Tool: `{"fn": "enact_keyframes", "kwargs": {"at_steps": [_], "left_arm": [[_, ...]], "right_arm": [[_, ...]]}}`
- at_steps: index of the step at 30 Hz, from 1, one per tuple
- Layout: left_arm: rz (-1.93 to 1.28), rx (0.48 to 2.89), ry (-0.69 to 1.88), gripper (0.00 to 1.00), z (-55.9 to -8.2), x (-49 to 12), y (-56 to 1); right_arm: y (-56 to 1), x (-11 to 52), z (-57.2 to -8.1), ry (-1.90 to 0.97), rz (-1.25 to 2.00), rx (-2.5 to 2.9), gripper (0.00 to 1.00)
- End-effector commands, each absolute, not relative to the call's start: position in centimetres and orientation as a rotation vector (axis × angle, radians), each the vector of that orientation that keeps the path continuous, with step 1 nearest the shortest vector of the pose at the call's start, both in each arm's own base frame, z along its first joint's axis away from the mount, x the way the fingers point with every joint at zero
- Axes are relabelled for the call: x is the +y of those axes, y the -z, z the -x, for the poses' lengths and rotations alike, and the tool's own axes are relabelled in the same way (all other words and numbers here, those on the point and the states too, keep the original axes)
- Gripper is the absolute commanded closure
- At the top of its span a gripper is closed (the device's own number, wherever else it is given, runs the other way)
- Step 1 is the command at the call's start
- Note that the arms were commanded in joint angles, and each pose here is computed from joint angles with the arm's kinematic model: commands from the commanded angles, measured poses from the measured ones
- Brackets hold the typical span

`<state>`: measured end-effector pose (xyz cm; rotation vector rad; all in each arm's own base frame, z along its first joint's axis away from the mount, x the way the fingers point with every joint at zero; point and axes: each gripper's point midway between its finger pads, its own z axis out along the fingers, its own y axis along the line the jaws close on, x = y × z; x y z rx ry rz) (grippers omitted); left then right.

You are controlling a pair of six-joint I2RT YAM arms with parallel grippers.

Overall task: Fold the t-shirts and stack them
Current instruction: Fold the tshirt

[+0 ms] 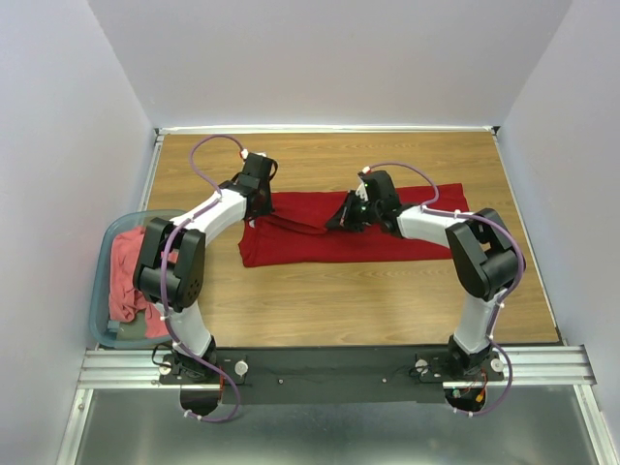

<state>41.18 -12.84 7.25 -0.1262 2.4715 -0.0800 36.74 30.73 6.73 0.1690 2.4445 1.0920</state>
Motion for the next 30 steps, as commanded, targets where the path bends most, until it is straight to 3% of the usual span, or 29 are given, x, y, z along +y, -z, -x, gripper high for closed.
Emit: {"fn": "enact_keyframes", "kwargs": {"at_steps": [1,11,14,18,27,29,30], "left_arm": [[0.082,2.506,0.118,1.00,-40.9,-13.3,-6.8],[0.072,2.591,0.146,0.99,-39.3,-13.7,-2.8],[0.099,2.586,0.101,0.94,-39.4,-13.0,-2.5],[0.123,2.540,0.048,0.89,-40.0,-12.2,-4.3],[0.104,2.439,0.056,0.95,-41.1,-12.0,-9.1],[0.092,2.445,0.064,0.92,-41.0,-12.2,-9.0],[0.086,2.455,0.069,0.81,-40.8,-12.3,-8.7]], "right_arm": [[-6.0,30.6,-35.0,-1.132,-0.115,2.501,0.96],[-2.1,30.7,-33.4,-1.150,-0.076,2.609,0.94],[-1.9,30.5,-33.2,-1.141,-0.075,2.617,0.88],[-3.0,30.1,-33.6,-1.101,-0.052,2.589,0.78],[-6.6,29.4,-35.4,-0.997,-0.003,2.502,0.77],[-6.6,29.5,-35.4,-1.001,-0.002,2.508,0.77],[-6.6,29.6,-35.3,-1.006,0.005,2.510,0.76]]}}
